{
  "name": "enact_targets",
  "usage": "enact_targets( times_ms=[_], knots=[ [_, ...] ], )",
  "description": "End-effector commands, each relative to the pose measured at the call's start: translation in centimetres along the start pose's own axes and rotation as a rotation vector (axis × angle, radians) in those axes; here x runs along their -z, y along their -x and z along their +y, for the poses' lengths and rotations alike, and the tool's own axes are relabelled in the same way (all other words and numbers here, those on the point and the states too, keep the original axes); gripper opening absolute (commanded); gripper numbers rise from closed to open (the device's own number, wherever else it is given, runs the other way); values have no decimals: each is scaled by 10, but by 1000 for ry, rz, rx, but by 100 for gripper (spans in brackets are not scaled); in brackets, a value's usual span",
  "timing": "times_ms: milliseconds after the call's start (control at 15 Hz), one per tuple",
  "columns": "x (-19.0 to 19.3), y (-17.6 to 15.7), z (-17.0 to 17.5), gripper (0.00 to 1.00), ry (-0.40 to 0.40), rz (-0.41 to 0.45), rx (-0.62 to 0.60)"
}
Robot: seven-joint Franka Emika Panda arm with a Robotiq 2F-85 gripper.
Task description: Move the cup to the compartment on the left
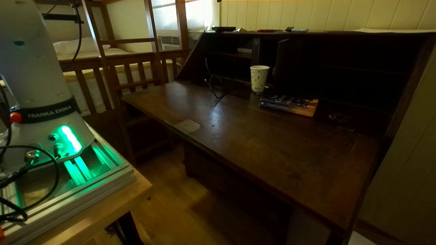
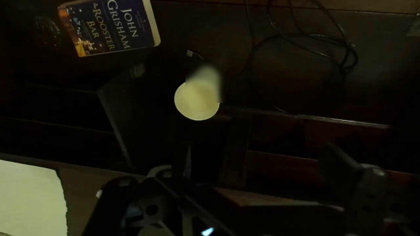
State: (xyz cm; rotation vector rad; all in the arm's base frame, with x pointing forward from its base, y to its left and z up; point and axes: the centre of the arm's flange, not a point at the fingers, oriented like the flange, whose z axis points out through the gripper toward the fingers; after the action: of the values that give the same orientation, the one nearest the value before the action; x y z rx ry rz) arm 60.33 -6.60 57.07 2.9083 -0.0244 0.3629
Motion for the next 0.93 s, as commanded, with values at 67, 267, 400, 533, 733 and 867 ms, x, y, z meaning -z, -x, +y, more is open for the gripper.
enact_targets(
  times_ms=[67,267,400,533,733,867],
  knots=[
    [-24,-6,18,100,31,-42,34],
    [-96,-10,68,100,82,-169,67],
    [-147,-11,100,100,129,-249,70],
    [-203,-9,113,100,173,-297,76],
    [-261,2,100,100,201,-321,106],
    [-284,7,88,100,214,-299,112]
  ],
)
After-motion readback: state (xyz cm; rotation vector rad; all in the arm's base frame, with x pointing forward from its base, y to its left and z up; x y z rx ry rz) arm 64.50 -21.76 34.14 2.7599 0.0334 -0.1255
